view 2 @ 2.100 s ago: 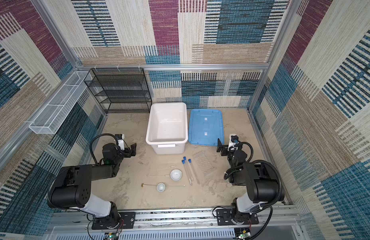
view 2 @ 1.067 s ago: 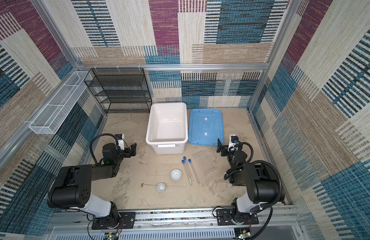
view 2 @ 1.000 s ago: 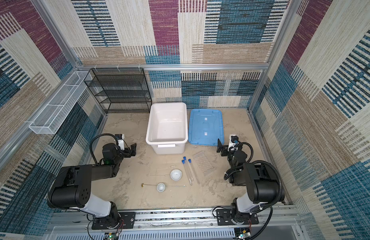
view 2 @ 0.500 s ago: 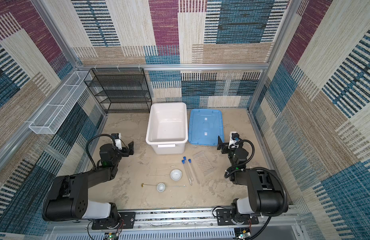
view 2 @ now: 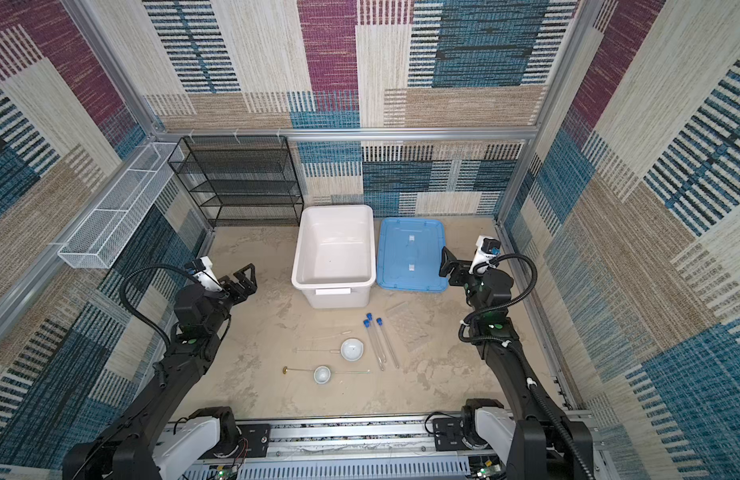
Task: Organize the chemistry lab equipment
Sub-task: 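Move left gripper over the blue-capped test tubes while right arm approaches them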
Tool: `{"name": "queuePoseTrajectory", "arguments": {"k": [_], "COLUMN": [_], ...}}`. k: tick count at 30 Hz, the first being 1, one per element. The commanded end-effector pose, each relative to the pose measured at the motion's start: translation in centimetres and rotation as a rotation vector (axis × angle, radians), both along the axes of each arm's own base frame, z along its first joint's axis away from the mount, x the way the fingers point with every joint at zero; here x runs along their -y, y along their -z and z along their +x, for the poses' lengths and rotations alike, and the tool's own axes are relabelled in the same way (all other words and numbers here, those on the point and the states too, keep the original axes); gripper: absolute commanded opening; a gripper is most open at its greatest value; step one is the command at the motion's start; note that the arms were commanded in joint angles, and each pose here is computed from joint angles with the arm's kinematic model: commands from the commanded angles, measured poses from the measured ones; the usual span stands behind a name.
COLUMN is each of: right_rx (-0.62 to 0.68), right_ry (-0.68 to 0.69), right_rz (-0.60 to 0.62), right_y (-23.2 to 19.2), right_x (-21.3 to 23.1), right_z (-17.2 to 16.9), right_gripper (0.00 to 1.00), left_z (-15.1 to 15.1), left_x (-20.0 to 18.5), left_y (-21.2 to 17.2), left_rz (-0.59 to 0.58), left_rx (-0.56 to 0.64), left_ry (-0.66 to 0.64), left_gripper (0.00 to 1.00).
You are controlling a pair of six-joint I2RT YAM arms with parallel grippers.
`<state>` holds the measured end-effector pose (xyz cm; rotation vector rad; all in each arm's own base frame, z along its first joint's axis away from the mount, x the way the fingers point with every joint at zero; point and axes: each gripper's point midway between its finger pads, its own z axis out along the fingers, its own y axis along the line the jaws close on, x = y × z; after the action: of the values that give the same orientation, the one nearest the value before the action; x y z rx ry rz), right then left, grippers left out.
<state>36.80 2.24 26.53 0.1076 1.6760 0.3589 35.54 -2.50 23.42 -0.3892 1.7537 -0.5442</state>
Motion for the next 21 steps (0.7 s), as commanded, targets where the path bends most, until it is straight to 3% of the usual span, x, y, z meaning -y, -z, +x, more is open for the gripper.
{"name": "queuePoseTrajectory", "arguments": {"k": [1, 4, 7, 14, 21], "right_rx": [-0.191, -0.292, -0.37, -0.426, -0.441], "right_ry": [-0.188, -0.282, -0.342, -0.395, -0.454], "right_rz": [0.111, 0.124, 0.141, 0.181, 0.203], "right_y": [3.0, 4.9, 6.5, 7.1, 6.8], "right_x": [-3.4, -4.9, -5.9, -6.9, -8.5], "right_z": [-1.9, -3.2, -4.3, -5.4, -7.0], "right_gripper": [0.99, 0.99, 0.99, 0.94, 0.91], "left_z": [-1.9, -4.3, -6.2, -9.9, -11.0], "left_x": [4.3, 8.1, 11.0, 20.0, 27.2], "left_y": [0.0, 0.2, 1.0, 4.4, 7.3], "left_rz": [-0.101, 0.023, 0.039, 0.209, 0.326], "left_rx": [-0.122, -0.213, -0.26, -0.392, -0.451], "left_ry": [0.127, 0.205, 0.269, 0.453, 0.561], "left_gripper": [0.99, 0.98, 0.94, 0.84, 0.74]}}
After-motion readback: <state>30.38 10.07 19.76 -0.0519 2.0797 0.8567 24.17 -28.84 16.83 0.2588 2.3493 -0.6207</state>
